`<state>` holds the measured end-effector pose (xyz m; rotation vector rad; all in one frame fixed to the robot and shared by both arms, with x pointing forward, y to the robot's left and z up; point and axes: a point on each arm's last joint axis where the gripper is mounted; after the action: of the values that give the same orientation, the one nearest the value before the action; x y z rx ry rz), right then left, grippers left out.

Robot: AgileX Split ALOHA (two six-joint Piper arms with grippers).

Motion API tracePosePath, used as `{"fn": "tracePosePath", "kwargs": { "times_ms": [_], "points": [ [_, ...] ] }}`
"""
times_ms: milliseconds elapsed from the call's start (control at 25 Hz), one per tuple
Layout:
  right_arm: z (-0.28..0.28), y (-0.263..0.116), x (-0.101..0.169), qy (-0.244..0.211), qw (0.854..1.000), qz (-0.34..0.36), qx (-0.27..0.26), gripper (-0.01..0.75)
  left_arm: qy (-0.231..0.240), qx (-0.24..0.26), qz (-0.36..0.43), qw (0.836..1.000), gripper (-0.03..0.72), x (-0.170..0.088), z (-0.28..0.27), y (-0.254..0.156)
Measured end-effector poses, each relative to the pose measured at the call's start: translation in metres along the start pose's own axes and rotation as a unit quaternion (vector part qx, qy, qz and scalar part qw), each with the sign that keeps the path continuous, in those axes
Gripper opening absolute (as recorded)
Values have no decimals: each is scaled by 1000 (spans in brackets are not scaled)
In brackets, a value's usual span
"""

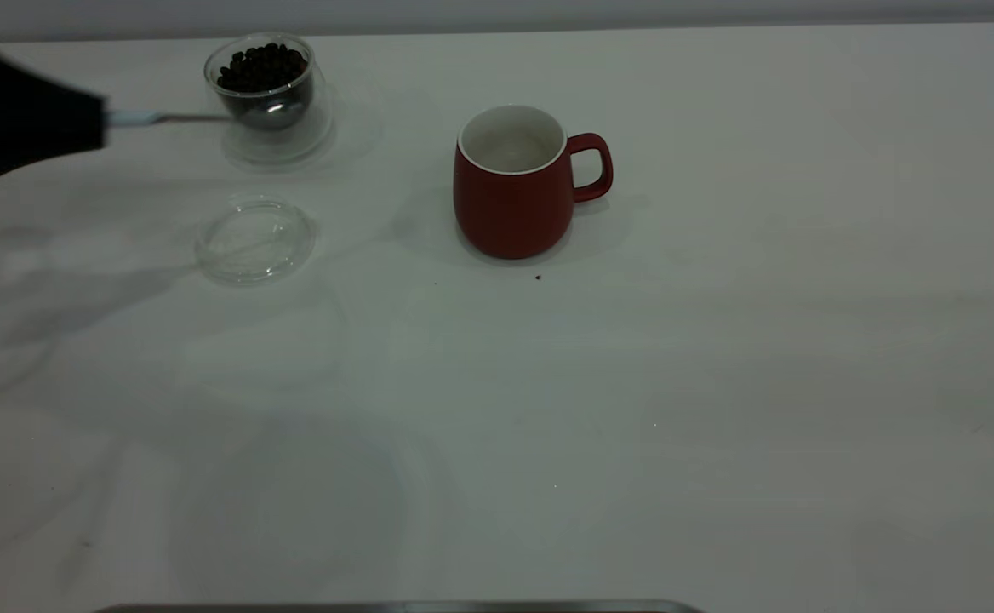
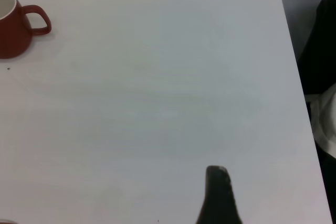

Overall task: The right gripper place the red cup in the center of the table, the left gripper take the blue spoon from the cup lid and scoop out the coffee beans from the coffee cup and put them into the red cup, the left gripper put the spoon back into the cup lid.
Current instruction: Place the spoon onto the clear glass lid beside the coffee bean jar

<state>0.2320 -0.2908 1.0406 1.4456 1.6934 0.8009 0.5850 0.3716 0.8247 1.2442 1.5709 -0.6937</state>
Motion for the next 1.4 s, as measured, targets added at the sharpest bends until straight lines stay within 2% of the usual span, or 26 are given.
{"fn": "tracePosePath", "kwargs": {
  "times_ms": [240,480,960,1400],
  "points": [
    [0,0,0,0,1000,0,0,590,43,-49,-20,998,124,20,-33,1],
    [0,0,0,0,1000,0,0,590,99,-39,-14,994,124,29,-31,0],
    [0,0,0,0,1000,0,0,590,94,-2,-58,994,124,59,15,-17],
    [0,0,0,0,1000,0,0,590,79,-19,-50,995,124,55,44,-15]
  ]
}}
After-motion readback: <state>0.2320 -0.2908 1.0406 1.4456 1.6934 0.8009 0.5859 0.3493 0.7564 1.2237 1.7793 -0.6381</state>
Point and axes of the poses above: a point on each arm's last joint axis where the gripper is mounted, z pointing out along that axis toward the gripper, x along the wrist's bending axis when the last joint is at zero, y = z × x, and after that the axes turned 5 degrees about -z, right-handed
